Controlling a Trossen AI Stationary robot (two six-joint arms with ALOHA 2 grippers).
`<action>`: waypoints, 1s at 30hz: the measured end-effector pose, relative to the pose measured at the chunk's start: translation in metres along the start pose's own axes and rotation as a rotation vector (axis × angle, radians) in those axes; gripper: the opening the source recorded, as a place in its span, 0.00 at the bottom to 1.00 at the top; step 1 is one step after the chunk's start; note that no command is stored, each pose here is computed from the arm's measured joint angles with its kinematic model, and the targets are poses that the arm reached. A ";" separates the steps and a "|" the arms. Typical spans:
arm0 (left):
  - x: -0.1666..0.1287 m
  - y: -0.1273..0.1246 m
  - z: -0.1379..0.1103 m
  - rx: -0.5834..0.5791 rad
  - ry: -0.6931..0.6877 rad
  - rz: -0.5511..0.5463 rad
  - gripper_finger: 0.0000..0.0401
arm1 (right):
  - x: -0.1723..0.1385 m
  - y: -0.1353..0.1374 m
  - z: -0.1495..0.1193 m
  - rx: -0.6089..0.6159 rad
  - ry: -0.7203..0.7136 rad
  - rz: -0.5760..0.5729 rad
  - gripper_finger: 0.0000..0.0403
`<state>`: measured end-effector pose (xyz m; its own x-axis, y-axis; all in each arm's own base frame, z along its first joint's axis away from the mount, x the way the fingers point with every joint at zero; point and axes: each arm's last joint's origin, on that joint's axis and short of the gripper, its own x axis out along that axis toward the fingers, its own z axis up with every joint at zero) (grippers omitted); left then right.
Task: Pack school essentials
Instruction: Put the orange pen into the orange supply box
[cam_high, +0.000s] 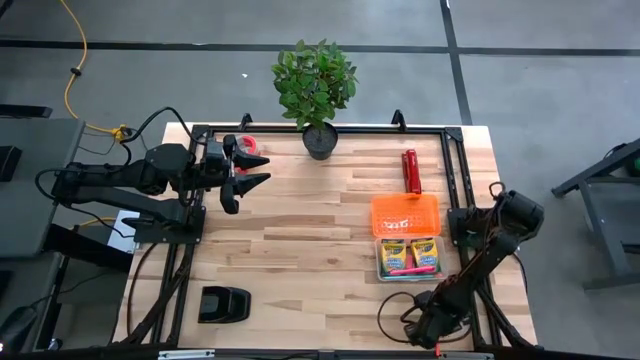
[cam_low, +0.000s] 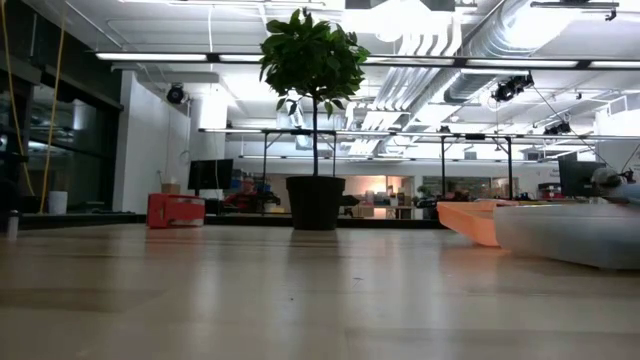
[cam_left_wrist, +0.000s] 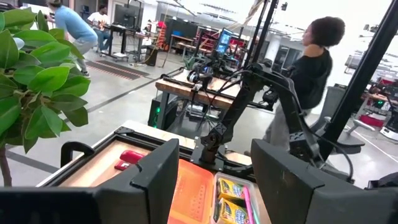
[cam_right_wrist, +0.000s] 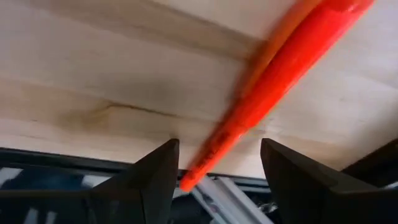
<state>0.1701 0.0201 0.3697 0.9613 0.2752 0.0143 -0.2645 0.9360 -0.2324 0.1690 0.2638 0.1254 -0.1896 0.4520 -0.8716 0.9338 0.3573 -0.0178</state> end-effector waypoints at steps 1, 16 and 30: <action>0.000 0.000 0.000 0.000 0.000 0.000 0.47 | 0.002 -0.001 0.002 0.004 0.010 0.023 0.55; 0.000 0.000 0.000 -0.001 -0.004 0.010 0.47 | 0.009 -0.006 0.020 -0.009 0.021 0.037 0.19; 0.000 0.001 0.001 -0.002 -0.011 0.024 0.47 | -0.047 -0.006 0.017 -0.454 -0.133 0.268 0.01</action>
<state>0.1697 0.0208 0.3704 0.9536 0.3004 0.0197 -0.2877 0.9285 -0.2347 0.1771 0.2264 0.1586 0.1049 0.4792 -0.8714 0.7134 0.5742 0.4016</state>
